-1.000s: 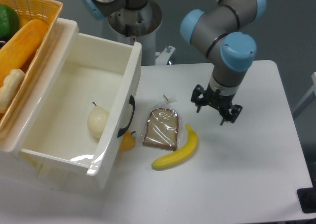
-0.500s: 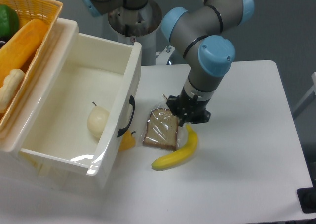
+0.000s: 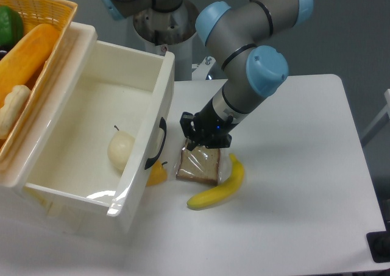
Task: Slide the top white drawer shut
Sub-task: 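Bring the gripper against the front panel of the open drawer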
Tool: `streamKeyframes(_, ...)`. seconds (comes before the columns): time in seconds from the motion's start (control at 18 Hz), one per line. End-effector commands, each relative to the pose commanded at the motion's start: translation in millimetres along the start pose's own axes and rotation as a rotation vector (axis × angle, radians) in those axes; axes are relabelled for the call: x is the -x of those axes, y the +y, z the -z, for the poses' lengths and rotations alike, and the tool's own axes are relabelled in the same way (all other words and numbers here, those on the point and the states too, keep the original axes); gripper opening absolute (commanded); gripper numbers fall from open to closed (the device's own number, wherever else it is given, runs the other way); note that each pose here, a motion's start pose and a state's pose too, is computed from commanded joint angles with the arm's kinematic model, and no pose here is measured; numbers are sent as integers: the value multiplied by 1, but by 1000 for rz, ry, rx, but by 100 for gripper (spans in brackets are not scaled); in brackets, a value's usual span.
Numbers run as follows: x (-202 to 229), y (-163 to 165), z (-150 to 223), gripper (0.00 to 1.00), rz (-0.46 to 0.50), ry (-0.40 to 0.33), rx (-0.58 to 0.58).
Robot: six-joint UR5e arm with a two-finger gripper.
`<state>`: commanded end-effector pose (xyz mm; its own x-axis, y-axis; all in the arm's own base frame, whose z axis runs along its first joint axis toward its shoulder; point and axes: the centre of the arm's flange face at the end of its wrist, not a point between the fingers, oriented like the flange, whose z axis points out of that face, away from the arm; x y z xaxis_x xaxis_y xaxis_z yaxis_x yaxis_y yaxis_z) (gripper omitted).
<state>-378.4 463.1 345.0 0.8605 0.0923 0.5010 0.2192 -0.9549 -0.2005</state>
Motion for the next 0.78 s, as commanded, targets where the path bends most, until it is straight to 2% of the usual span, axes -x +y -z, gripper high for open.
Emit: streamKeyframes(0.78, -21, -9, -15, 2, -18, 37, 24)
